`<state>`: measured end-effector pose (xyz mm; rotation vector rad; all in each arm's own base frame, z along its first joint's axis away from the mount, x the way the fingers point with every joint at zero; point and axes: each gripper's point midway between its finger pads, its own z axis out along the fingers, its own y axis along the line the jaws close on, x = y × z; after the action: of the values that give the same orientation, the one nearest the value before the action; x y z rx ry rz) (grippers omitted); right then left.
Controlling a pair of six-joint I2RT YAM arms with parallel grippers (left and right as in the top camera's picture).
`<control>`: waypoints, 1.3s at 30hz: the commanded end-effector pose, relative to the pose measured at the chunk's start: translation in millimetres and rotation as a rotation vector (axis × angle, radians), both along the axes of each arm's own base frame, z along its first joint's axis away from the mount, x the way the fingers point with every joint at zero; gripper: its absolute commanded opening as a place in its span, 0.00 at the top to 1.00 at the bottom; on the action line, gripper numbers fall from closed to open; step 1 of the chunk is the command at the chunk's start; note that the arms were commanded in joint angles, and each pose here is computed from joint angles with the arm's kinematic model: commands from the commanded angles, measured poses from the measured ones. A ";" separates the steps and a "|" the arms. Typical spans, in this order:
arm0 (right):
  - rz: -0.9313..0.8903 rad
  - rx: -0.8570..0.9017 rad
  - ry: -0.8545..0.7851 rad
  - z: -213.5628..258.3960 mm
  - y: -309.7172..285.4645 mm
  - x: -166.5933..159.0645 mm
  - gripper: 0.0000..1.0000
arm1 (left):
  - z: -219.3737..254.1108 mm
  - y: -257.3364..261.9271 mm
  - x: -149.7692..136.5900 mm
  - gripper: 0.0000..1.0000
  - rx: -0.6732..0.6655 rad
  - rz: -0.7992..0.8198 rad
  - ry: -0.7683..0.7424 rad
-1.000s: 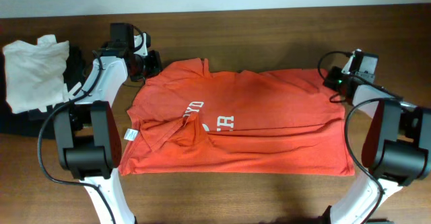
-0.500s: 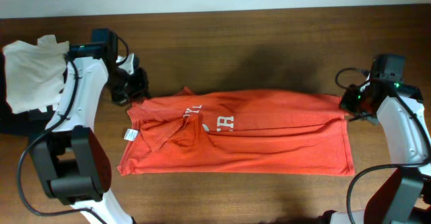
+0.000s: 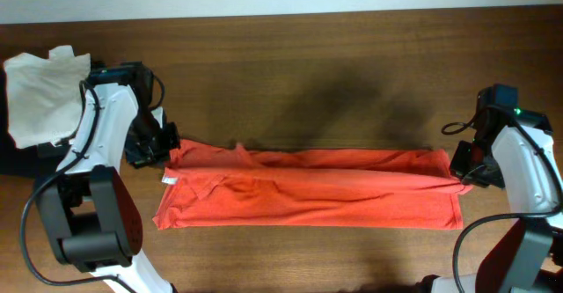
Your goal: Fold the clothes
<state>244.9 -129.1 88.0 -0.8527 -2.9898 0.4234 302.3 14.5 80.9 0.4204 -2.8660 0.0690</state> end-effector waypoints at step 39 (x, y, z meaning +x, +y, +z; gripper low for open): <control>0.035 0.273 -0.030 -19.3 25.2 -6.3 0.26 | -56.6 -151.6 43.1 0.99 -0.201 -0.220 -0.219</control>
<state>239.7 -106.3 71.6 -0.7917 -3.0057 0.0177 350.6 -135.2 30.0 0.0669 -3.0800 0.3877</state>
